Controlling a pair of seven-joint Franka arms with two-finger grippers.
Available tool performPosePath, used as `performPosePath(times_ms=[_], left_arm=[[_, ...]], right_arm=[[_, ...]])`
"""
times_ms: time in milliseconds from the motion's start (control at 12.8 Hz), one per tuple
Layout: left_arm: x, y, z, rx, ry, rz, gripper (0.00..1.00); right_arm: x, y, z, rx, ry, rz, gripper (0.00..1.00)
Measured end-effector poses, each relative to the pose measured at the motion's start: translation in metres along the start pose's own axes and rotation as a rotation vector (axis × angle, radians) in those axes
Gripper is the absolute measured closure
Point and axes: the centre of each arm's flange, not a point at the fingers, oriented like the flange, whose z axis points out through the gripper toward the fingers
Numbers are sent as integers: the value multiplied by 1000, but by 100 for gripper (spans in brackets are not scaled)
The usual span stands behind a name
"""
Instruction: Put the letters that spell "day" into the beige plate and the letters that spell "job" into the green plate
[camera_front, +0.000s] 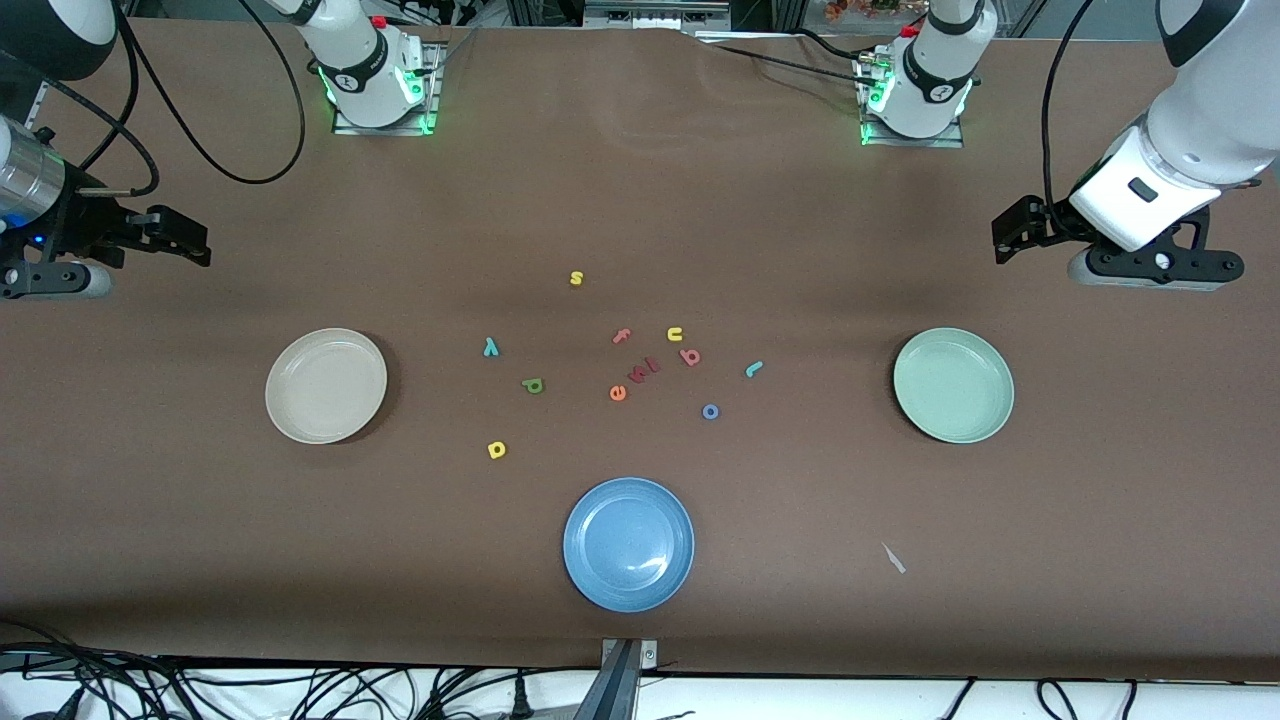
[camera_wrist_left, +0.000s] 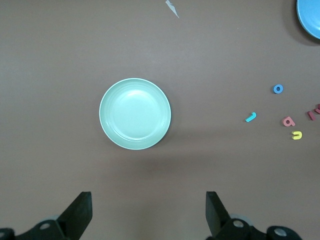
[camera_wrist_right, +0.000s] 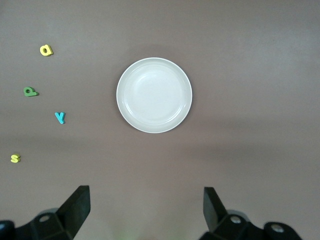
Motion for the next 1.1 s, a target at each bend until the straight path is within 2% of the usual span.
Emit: performPosePath(times_ms=[1098], left_arm=[[-1,6,0,1,-6,10,0]], right_arm=[[1,-1,6,0,-24,-2,0]])
